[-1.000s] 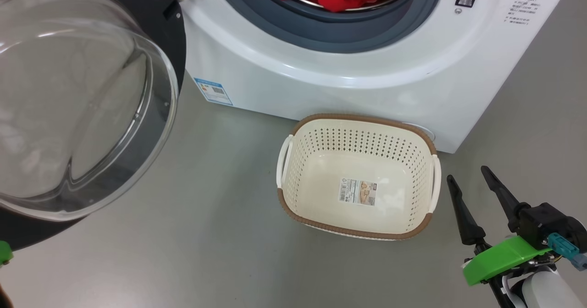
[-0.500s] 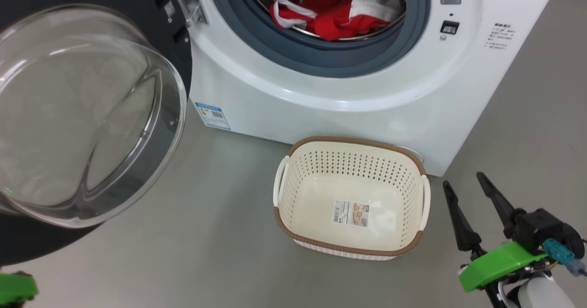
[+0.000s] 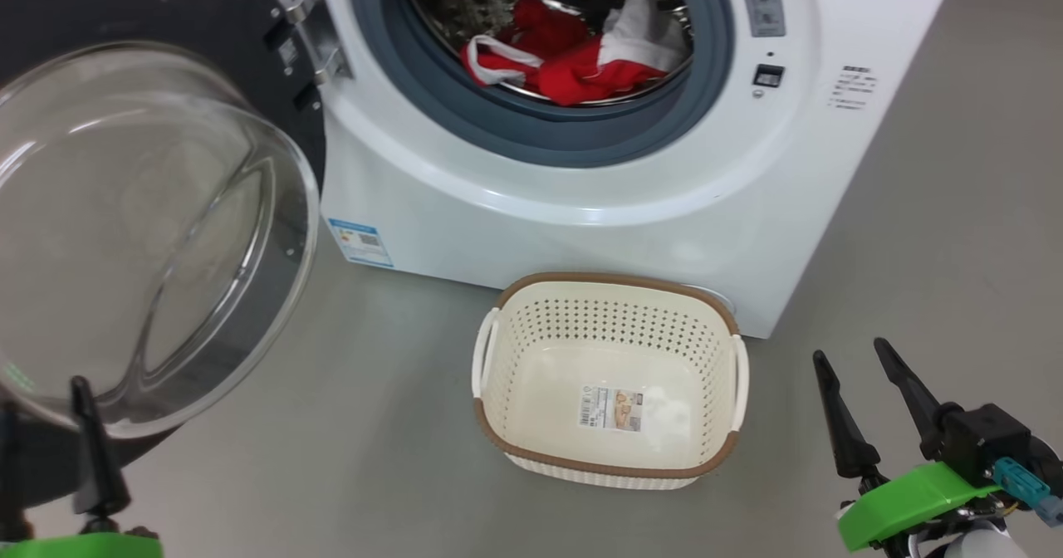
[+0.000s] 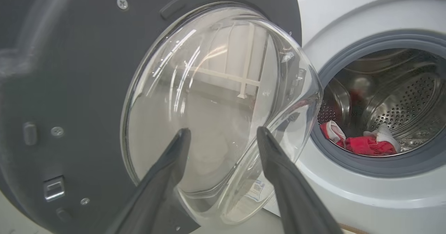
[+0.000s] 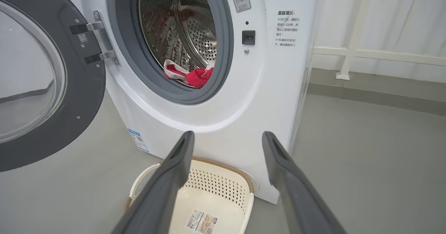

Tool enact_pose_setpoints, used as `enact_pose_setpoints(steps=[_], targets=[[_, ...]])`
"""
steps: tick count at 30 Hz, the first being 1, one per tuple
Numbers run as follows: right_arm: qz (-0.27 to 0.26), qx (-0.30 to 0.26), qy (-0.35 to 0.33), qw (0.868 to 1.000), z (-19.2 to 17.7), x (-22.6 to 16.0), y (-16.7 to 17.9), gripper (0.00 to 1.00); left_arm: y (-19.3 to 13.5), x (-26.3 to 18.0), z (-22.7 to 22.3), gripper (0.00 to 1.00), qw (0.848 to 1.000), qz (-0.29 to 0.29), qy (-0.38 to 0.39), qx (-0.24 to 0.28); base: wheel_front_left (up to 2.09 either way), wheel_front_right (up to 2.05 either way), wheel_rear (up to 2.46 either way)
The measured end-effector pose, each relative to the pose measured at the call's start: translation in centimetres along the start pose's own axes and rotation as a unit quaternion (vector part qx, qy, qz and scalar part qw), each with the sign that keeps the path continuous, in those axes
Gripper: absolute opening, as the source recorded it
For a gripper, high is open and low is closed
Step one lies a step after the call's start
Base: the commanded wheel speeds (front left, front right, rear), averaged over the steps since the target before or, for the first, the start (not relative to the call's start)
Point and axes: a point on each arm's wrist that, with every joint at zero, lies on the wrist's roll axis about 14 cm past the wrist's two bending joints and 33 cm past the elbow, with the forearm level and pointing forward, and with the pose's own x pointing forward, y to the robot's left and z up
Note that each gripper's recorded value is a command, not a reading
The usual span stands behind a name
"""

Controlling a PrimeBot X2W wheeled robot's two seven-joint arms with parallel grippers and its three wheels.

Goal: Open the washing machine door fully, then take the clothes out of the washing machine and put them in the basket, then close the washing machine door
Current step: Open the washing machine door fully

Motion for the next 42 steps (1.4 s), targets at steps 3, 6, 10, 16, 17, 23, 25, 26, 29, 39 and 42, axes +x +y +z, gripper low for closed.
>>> enact_pose_setpoints(steps=[3,6,10,16,17,23,25,26,29,39,42], targets=[[-0.012,0.000,-0.002,1.000,0.1,-0.6,-0.7,1.00,-1.9,0.1,-0.2,1.00,1.000,-0.028,0.001,-0.010,0.00,0.00,0.00],[-0.028,0.002,-0.005,1.000,0.3,-1.3,-1.6,1.00,-4.3,-0.1,-0.7,1.00,0.998,-0.065,0.009,-0.016,0.00,0.00,0.00],[-0.048,0.003,-0.014,0.999,0.9,-2.0,-2.8,1.00,-7.3,-0.5,-1.4,1.00,0.994,-0.109,0.019,-0.024,0.00,0.00,0.00],[-0.076,0.004,-0.022,0.997,1.4,-3.2,-4.3,1.00,-11.9,-1.0,-2.4,1.00,0.983,-0.175,0.033,-0.033,0.00,0.00,0.00],[-0.081,0.005,-0.024,0.996,1.5,-3.4,-4.7,1.00,-12.5,-1.2,-2.6,1.00,0.982,-0.183,0.037,-0.033,0.00,0.00,0.00],[-0.111,0.005,-0.028,0.993,1.7,-4.7,-6.4,1.00,-15.2,-1.4,-3.7,1.00,0.973,-0.220,0.052,-0.041,0.00,0.00,0.00],[-0.120,0.005,-0.030,0.992,1.8,-5.1,-6.9,1.00,-16.0,-1.4,-3.9,1.00,0.970,-0.231,0.056,-0.043,0.00,0.00,0.00],[-0.125,0.006,-0.030,0.992,1.9,-5.4,-7.2,1.00,-16.4,-1.5,-4.0,1.00,0.969,-0.236,0.057,-0.044,0.00,0.00,0.00],[-0.138,0.007,-0.032,0.990,1.9,-6.1,-7.8,1.00,-17.8,-1.7,-4.4,1.00,0.964,-0.255,0.064,-0.046,0.00,0.00,0.00],[-0.183,0.010,-0.041,0.982,2.3,-8.2,-10.0,1.00,-21.0,-2.2,-5.2,1.00,0.949,-0.301,0.075,-0.053,0.00,0.00,0.00],[-0.190,0.011,-0.042,0.981,2.3,-8.5,-10.4,1.00,-21.6,-2.3,-5.4,1.00,0.947,-0.309,0.078,-0.053,0.00,0.00,0.00]])
